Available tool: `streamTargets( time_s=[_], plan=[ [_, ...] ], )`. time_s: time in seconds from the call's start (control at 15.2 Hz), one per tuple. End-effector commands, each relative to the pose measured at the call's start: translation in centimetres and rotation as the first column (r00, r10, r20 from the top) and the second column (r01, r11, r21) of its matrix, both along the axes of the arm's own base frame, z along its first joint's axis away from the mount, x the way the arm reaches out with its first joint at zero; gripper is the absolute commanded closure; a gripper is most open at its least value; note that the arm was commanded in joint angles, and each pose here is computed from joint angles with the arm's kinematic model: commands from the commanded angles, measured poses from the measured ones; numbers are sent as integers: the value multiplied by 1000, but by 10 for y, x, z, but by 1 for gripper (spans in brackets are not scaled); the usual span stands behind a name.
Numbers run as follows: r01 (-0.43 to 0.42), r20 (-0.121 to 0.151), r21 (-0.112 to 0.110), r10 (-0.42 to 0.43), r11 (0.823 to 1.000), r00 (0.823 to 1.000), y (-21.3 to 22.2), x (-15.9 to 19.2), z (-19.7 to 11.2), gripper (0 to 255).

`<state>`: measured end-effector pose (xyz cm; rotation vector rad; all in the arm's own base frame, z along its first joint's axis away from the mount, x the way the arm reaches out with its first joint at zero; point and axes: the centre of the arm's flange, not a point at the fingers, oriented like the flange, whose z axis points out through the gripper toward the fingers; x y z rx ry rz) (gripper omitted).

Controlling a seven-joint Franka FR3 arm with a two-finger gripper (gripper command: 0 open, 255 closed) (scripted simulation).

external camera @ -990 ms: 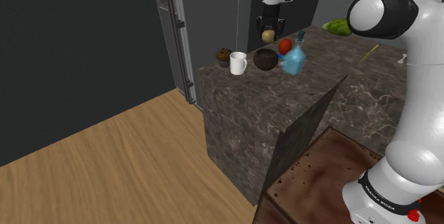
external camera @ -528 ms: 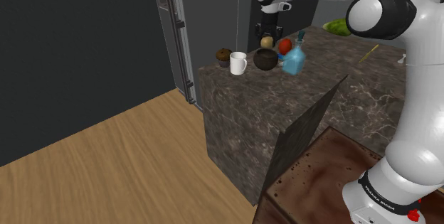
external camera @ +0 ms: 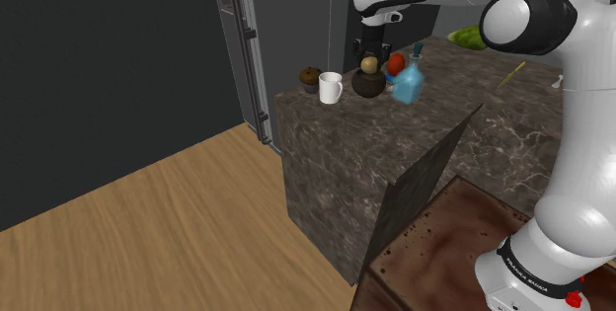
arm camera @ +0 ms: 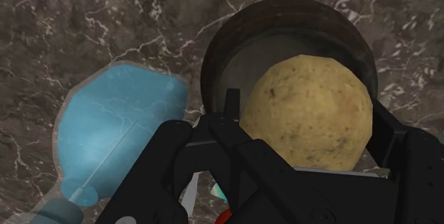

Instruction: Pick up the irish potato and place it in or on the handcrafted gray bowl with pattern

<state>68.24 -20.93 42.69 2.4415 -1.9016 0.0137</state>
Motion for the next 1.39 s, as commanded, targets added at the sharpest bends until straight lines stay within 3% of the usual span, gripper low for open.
streamTargets(
  time_s=[0.0,0.13,0.2,0.53,0.79,1.32],
  plan=[
    [0,0,0,0,1000,1000,0,0,0,255],
    [0,0,0,0,1000,1000,0,0,0,255],
    [0,0,0,0,1000,1000,0,0,0,0],
    [0,0,0,0,1000,1000,0,0,0,0],
    [0,0,0,0,1000,1000,2,1,50,0],
    [0,0,0,0,1000,1000,2,1,50,0]
  ],
)
